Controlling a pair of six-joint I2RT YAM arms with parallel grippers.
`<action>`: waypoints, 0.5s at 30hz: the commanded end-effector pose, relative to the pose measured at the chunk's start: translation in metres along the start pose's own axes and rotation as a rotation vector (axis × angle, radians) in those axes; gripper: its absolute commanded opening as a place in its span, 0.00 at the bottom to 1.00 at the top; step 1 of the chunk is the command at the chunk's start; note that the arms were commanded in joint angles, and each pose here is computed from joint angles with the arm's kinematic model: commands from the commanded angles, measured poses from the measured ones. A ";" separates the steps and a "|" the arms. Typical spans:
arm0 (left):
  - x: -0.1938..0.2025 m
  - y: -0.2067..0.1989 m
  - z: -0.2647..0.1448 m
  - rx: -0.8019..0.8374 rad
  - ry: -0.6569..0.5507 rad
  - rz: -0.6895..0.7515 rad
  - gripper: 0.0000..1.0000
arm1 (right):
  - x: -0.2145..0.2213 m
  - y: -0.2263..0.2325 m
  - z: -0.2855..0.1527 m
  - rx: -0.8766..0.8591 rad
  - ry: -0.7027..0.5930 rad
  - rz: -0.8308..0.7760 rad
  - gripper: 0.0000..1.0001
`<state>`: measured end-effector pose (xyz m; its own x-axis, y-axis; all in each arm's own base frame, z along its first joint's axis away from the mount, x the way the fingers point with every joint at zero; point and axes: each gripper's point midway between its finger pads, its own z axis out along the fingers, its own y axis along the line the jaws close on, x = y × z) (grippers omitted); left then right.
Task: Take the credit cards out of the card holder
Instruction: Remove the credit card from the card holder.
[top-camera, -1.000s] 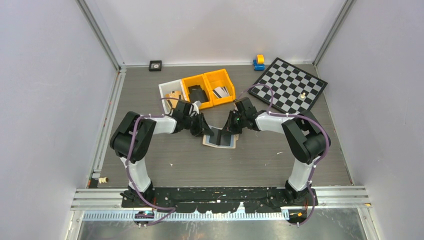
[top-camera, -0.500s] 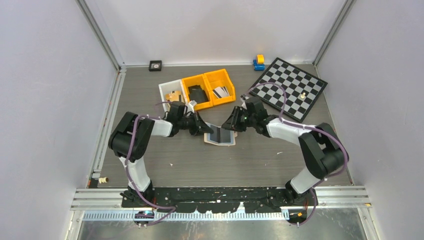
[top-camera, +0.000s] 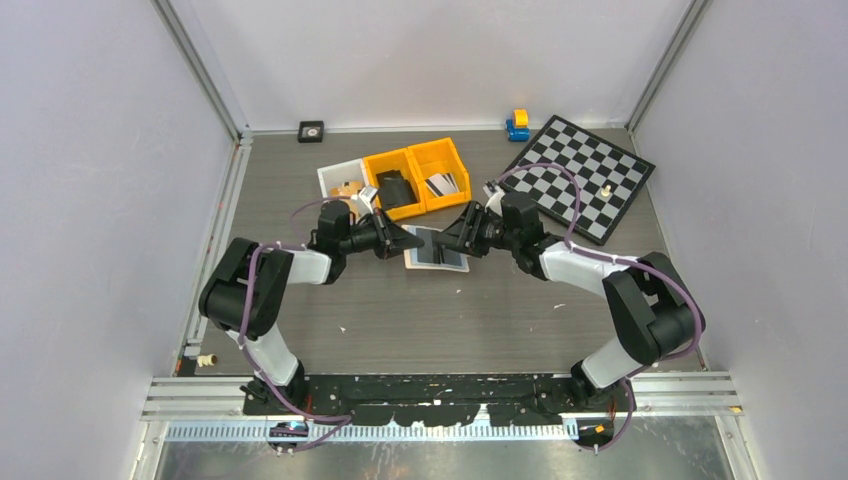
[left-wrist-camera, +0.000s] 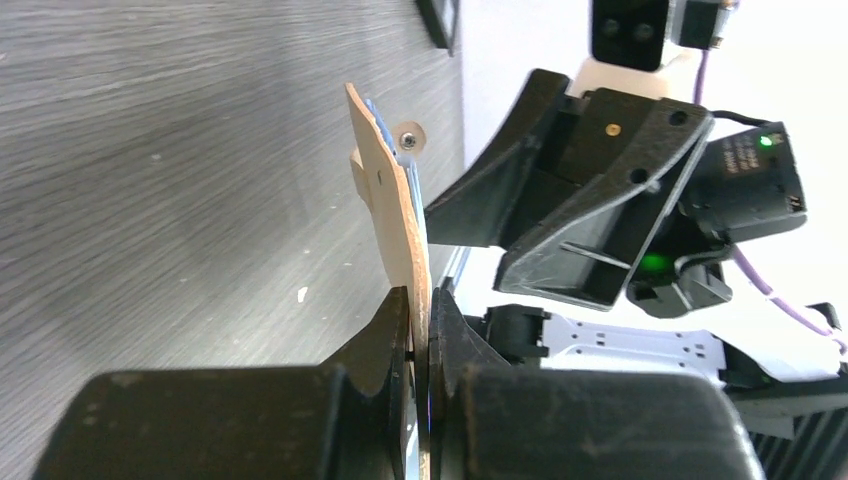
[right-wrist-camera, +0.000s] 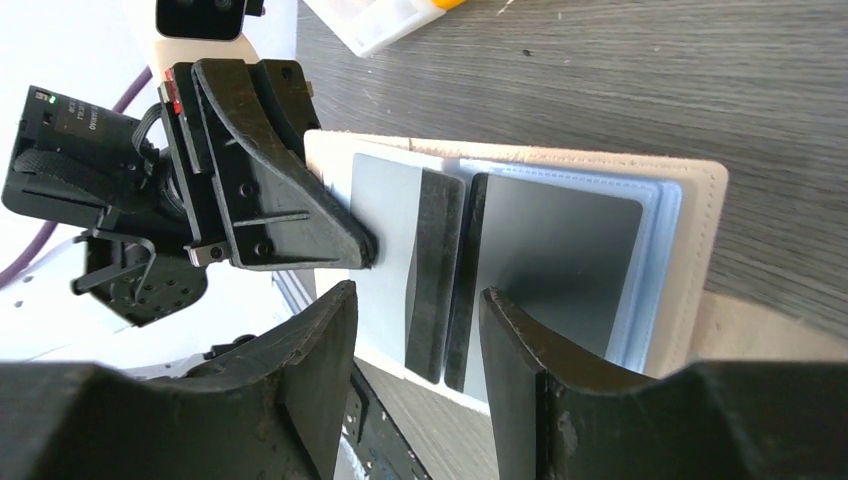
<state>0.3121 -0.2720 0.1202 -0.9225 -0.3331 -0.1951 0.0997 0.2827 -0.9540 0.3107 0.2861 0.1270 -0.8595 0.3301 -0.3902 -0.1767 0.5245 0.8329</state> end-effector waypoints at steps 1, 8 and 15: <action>-0.004 -0.041 -0.006 0.160 0.001 0.062 0.00 | -0.004 0.022 0.002 -0.104 0.002 -0.013 0.54; -0.003 -0.051 -0.007 0.210 0.010 0.060 0.00 | 0.000 0.032 0.004 -0.186 0.029 0.010 0.47; -0.003 -0.050 -0.006 0.220 0.012 0.046 0.00 | -0.002 0.051 -0.003 -0.281 0.013 0.011 0.27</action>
<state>0.3120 -0.2759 0.1490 -0.9251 -0.3336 -0.1813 0.1346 0.1584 -0.9782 0.3104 0.3002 0.1452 -0.8705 0.3366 -0.3589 -0.2170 0.3922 0.8939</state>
